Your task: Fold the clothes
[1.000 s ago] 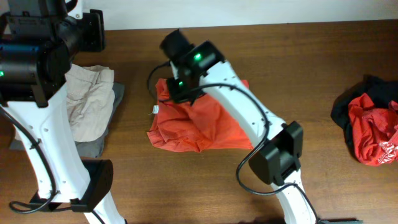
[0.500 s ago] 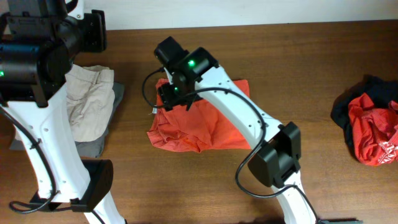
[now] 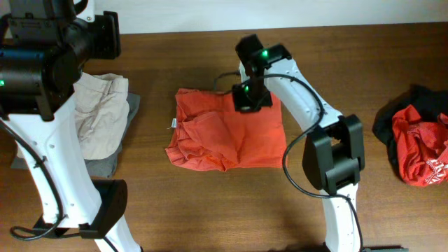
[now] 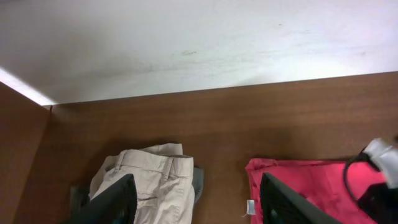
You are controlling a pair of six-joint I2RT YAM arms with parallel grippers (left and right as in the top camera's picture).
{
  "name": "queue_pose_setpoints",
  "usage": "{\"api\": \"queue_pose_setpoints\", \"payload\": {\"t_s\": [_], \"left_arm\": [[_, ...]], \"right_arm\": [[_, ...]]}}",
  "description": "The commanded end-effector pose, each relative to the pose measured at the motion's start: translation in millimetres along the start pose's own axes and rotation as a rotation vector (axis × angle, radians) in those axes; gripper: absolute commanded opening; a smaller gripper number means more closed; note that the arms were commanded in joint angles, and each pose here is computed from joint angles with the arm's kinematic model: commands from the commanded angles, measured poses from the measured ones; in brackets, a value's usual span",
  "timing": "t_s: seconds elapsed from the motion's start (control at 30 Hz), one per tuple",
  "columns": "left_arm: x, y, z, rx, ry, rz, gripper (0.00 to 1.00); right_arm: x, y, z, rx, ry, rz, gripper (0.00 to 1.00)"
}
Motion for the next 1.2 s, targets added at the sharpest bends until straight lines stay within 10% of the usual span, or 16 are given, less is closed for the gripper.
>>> {"api": "queue_pose_setpoints", "payload": {"t_s": [0.0,0.87,1.0,1.17], "left_arm": [[0.4,-3.2,-1.3,-0.009,-0.017,0.007,0.63],[0.0,-2.8,-1.7,-0.01,-0.016,0.009,0.64],[-15.7,5.5,10.3,0.064,-0.012,0.113,0.62],[-40.7,35.2,50.9,0.29,0.016,0.242,0.36]], "right_arm": [[28.8,34.1,19.8,0.076,-0.075,-0.166,0.04],[171.6,-50.3,43.6,-0.176,-0.781,-0.481,0.04],[109.6,-100.9,8.6,-0.303,-0.448,-0.132,0.04],[31.5,-137.7,7.8,-0.339,-0.078,0.037,0.04]]}}
Point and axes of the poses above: each gripper's point midway between its finger pads, its own y axis out along the fingers, its own x axis along the line the jaws close on, z = x × y, the point moved 3 cm from there along -y, back along the fingers, and after that the axes turned 13 degrees about -y, right-handed, at the moved point
